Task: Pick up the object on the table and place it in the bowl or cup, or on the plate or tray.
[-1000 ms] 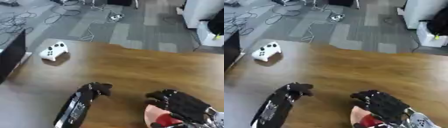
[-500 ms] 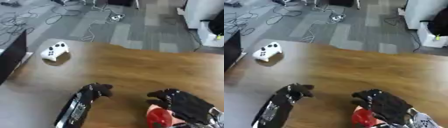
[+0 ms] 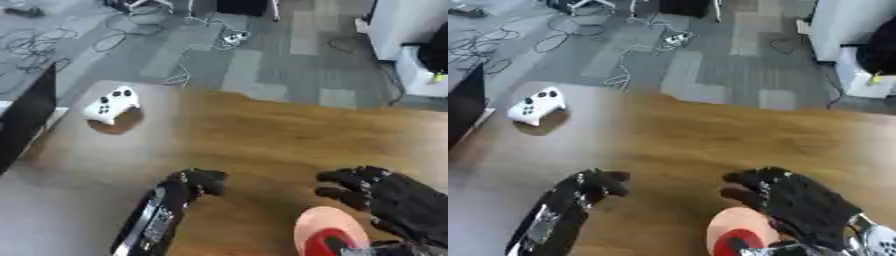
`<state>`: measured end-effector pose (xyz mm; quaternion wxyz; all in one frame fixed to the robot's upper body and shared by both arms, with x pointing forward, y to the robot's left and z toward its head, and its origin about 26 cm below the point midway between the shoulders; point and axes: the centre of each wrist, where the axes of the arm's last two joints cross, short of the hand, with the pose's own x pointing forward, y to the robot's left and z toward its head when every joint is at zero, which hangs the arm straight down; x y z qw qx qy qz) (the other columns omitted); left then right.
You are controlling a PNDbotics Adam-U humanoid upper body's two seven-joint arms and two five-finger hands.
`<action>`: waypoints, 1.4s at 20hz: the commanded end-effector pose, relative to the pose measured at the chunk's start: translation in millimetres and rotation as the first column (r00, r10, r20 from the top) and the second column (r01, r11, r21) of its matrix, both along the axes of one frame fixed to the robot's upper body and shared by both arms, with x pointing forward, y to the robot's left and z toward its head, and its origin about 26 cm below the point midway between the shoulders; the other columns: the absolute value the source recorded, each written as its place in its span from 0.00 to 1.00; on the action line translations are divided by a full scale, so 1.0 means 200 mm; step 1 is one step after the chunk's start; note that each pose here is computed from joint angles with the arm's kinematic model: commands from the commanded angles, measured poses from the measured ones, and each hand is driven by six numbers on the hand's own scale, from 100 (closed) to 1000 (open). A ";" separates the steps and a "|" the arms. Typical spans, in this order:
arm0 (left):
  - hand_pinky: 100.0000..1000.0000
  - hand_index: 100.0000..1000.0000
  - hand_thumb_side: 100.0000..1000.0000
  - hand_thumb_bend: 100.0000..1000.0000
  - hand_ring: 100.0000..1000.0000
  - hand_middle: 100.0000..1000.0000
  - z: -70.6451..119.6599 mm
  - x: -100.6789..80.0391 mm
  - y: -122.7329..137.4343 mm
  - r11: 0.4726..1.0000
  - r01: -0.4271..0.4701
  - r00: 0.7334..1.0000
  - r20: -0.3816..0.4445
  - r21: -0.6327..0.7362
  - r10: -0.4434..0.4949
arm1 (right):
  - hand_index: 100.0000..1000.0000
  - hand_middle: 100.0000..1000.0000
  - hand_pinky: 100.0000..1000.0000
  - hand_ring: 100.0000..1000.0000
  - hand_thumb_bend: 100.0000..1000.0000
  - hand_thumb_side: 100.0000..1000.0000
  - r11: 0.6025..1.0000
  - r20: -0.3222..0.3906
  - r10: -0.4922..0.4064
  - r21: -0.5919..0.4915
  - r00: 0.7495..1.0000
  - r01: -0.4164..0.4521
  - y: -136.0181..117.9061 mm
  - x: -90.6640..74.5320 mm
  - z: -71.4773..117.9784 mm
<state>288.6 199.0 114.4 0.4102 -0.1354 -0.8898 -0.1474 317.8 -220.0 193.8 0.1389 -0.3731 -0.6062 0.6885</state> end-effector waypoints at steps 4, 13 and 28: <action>0.65 0.66 0.88 0.13 0.79 0.53 0.02 0.00 0.02 1.000 -0.017 1.000 0.014 0.009 0.016 | 0.90 0.89 0.72 0.83 0.29 0.70 0.999 0.040 -0.050 0.009 0.998 0.050 -0.07 -0.05 0.06; 0.65 0.66 0.88 0.13 0.79 0.53 0.01 0.00 0.04 0.999 -0.037 0.999 0.011 0.013 0.037 | 0.87 0.84 0.75 0.73 0.25 0.70 0.962 -0.116 -0.129 0.228 0.985 0.153 -0.15 -0.10 -0.06; 0.66 0.67 0.89 0.12 0.81 0.54 -0.01 0.00 0.09 0.993 -0.094 0.995 -0.014 0.066 0.095 | 0.86 0.78 0.77 0.64 0.29 0.69 0.687 -0.312 -0.249 0.611 0.917 0.394 -0.35 -0.28 -0.30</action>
